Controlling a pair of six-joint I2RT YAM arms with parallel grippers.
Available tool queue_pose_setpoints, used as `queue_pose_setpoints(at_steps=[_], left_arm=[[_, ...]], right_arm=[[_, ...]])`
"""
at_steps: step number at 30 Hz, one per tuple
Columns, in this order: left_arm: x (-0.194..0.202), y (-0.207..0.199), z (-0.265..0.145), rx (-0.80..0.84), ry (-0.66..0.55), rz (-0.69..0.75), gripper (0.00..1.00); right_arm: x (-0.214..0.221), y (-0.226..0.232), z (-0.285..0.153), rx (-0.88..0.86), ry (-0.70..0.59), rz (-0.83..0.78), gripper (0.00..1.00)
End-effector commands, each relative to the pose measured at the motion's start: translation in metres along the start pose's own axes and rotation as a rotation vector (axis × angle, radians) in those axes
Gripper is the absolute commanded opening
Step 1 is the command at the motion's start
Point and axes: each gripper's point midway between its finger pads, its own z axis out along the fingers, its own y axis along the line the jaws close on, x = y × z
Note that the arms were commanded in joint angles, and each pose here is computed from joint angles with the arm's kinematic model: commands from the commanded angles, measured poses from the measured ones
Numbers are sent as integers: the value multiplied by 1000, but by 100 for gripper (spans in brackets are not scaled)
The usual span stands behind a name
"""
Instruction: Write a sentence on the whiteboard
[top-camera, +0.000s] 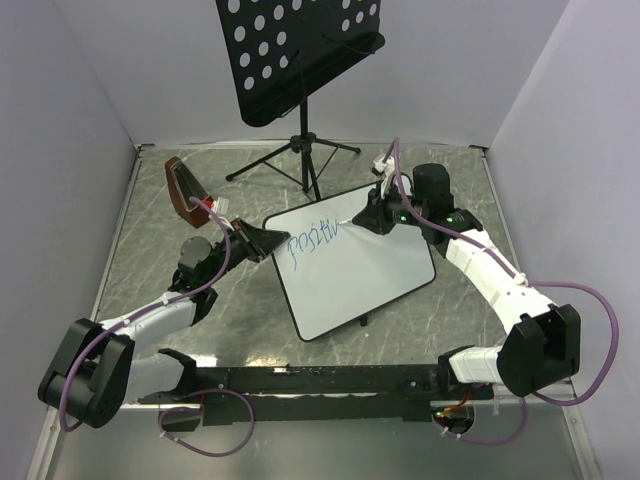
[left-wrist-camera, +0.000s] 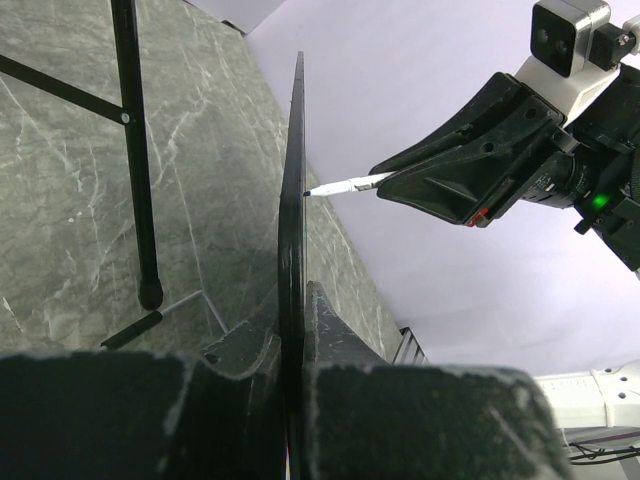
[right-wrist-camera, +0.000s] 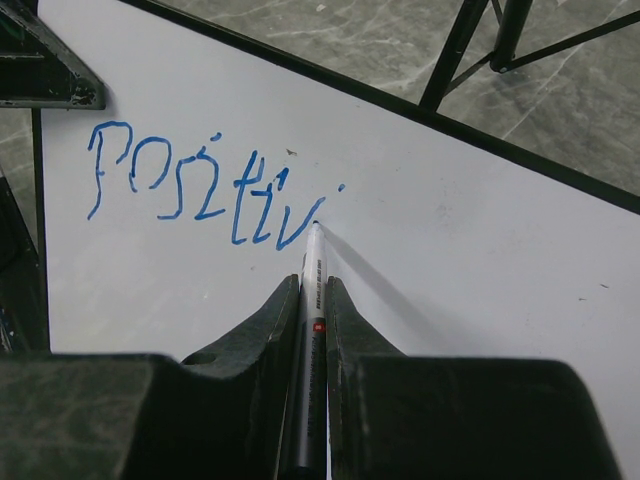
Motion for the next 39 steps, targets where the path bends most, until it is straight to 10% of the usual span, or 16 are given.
queue_pose_setpoints(at_steps=[1,39], left_arm=[[-19,-37,0,140,-61,101,1],[-19,-37,1,144,-59,98,1]], right_arm=[[-13,-9,-3,44,-39,-28,0],[16,9,-16,-20,31,-35,0]])
